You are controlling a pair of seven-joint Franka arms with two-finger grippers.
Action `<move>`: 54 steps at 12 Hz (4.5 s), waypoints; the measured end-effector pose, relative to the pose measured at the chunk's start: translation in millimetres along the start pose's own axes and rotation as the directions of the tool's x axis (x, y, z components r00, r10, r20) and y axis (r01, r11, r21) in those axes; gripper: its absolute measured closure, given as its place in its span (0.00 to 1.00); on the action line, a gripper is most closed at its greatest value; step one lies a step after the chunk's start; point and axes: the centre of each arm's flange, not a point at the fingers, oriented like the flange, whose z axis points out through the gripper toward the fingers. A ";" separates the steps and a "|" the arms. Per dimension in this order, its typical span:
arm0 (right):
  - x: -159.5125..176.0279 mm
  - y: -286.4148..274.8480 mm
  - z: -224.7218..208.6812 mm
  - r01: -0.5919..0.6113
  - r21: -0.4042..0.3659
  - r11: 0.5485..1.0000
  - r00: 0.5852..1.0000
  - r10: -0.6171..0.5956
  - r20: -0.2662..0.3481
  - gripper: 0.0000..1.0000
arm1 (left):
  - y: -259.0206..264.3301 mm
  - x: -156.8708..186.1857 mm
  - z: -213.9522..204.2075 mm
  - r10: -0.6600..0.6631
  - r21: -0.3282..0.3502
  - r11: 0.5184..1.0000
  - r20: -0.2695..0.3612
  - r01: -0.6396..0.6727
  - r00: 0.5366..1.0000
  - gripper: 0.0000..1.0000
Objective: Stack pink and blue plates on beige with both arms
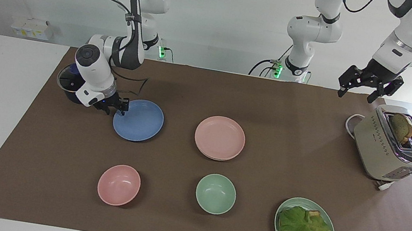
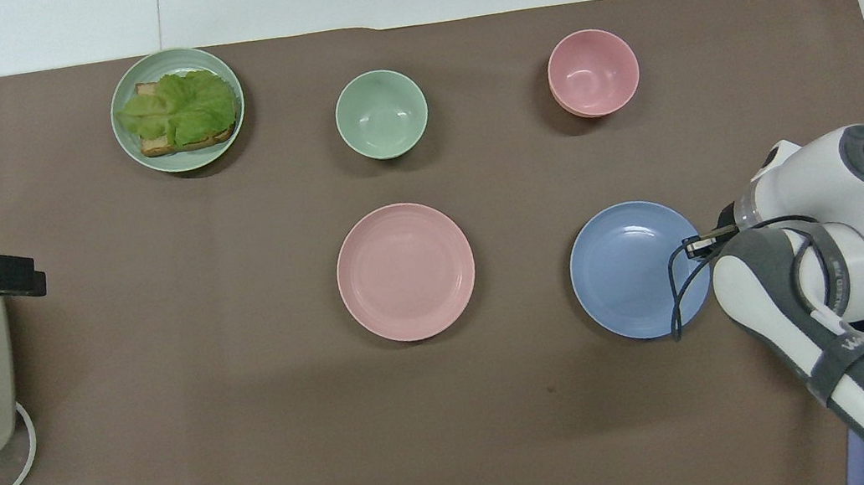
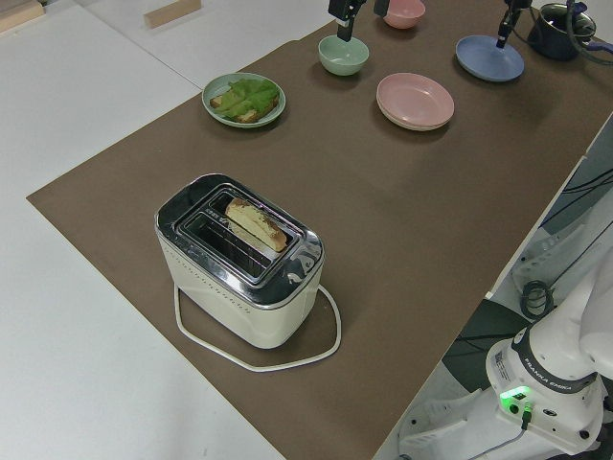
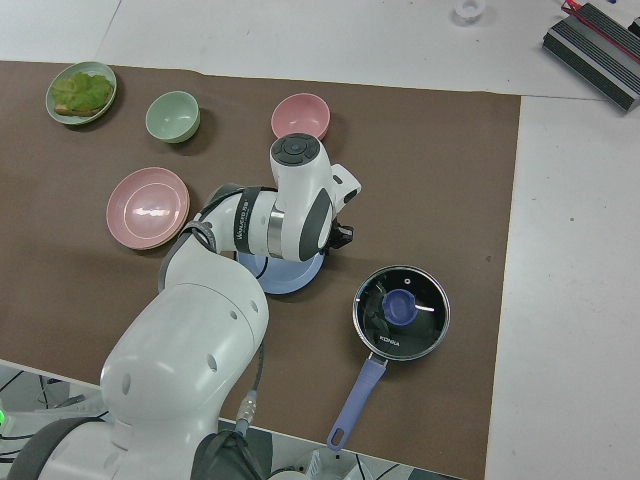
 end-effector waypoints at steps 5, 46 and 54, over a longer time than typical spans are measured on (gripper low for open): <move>22.1 -23.8 -115.2 0.032 0.000 0.999 0.998 -0.032 -0.046 0.95 | 0.0 0.0 0.0 0.000 0.000 1.000 0.000 0.000 1.000 0.00; 43.5 -170.5 -164.4 -0.166 0.080 0.983 0.955 0.180 -0.236 0.00 | 0.0 0.0 0.0 0.000 0.000 1.000 0.000 0.000 1.000 0.00; -6.6 -56.6 -183.5 -0.168 0.021 0.986 0.986 0.168 0.001 0.00 | 0.0 0.0 0.0 0.000 0.000 1.000 0.000 0.000 1.000 0.00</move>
